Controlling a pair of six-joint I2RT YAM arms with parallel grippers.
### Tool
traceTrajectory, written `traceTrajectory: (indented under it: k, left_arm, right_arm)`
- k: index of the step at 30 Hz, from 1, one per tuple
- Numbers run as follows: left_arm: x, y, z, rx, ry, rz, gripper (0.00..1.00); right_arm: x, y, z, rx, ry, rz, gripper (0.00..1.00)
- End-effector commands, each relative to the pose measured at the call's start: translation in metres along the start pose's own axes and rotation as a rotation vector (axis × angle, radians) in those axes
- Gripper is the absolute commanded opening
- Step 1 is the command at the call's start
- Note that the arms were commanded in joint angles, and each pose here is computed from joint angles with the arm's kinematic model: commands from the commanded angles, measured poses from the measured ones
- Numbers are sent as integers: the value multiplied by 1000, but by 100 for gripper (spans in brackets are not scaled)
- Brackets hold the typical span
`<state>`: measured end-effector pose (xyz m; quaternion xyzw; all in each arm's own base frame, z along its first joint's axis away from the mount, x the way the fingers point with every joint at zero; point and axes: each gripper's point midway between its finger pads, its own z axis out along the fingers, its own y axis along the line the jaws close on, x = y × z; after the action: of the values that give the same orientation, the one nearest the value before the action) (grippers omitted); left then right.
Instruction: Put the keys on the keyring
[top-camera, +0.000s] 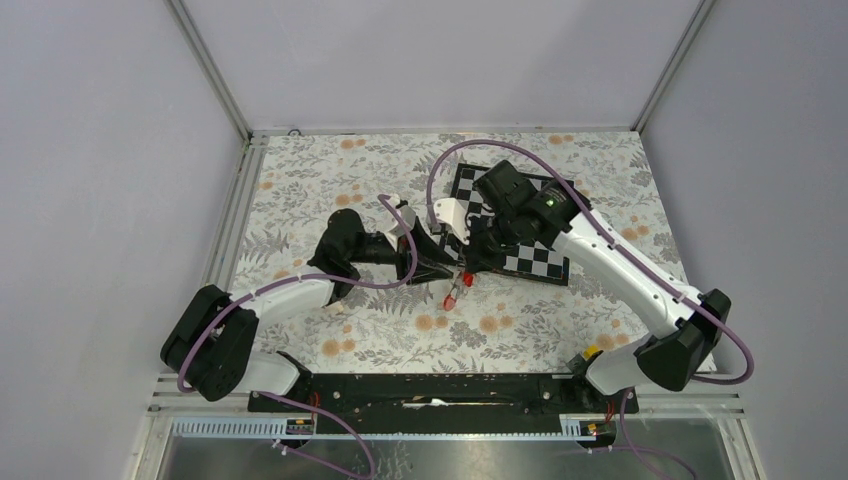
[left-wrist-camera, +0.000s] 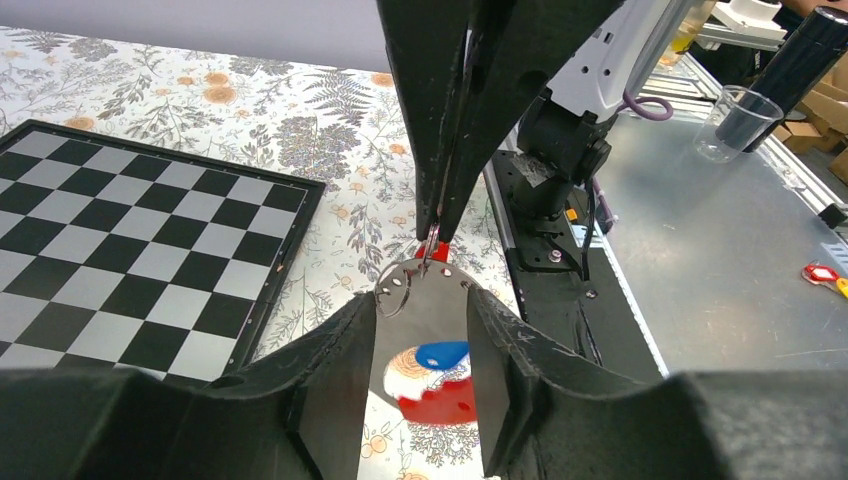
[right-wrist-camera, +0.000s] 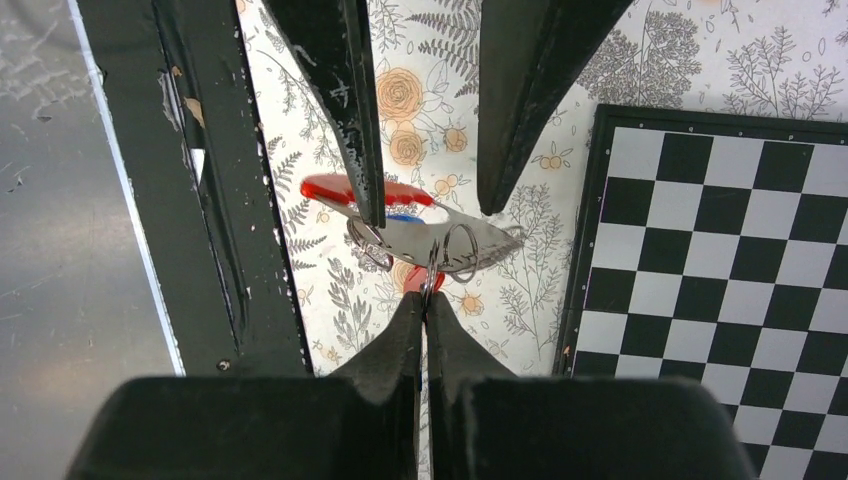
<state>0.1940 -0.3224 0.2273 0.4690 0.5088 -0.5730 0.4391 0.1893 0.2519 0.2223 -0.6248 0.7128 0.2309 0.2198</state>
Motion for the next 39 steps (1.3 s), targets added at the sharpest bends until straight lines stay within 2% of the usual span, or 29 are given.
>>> traceTrajectory:
  k: [1, 11, 17, 24, 39]
  left_arm:
    - [-17, -5, 0, 34, -32, 119, 44]
    - [-18, -5, 2, 36, -74, 116, 56]
    - [-18, -5, 5, 44, -99, 96, 57]
    - [-20, -6, 7, 56, -111, 83, 44]
    - [-17, -8, 10, 71, -105, 60, 24]
  right_arm:
    - [-1, -1, -10, 14, 69, -23, 0]
    - [-10, 2, -12, 15, 112, -40, 0]
    - [-14, 4, -8, 3, 115, -42, 0]
    - [-13, 5, -3, -5, 109, -41, 0]
    - [-17, 8, 2, -11, 62, -29, 0]
